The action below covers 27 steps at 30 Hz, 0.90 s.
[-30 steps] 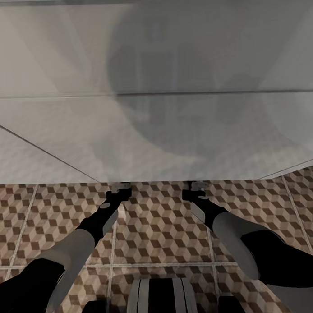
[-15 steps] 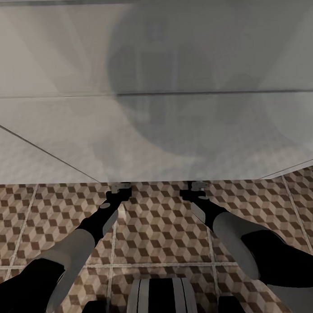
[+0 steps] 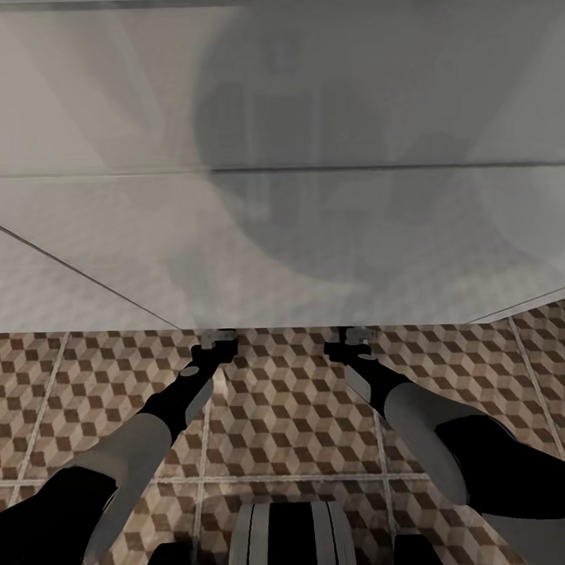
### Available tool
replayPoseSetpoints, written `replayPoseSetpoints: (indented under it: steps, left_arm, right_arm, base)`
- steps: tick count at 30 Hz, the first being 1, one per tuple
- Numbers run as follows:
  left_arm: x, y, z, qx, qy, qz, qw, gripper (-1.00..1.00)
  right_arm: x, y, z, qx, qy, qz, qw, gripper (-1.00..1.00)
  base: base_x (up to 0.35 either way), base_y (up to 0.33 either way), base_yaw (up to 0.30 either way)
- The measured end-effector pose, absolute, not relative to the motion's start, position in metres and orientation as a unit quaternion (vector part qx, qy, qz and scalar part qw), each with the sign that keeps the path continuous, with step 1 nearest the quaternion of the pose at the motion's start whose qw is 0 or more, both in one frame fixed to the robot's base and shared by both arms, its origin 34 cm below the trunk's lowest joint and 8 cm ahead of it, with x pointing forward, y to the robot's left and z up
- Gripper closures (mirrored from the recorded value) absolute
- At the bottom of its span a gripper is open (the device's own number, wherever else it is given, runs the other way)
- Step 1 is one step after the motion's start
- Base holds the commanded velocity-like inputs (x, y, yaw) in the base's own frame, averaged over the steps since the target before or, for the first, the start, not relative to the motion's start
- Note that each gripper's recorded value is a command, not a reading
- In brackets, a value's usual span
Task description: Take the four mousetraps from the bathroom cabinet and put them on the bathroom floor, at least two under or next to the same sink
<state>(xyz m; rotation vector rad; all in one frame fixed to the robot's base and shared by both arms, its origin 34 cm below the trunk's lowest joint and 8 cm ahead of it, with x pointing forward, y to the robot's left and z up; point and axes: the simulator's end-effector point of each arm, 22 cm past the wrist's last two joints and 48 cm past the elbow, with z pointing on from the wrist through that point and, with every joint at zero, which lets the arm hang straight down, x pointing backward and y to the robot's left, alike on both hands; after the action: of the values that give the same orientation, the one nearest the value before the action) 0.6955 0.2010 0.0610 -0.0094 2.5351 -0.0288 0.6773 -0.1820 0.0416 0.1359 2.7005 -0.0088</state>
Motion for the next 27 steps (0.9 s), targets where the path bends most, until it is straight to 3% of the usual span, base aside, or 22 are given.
replayPoseSetpoints:
  steps: [27]
  left_arm:
    - [0.704, 0.205, 0.061, -0.001, 0.957, -0.006, 0.290, 1.00]
  right_arm:
    - [0.677, -0.182, 0.042, 0.049, 0.975, -0.003, 0.217, -1.00]
  base:
    - [0.000, 0.000, 0.000]
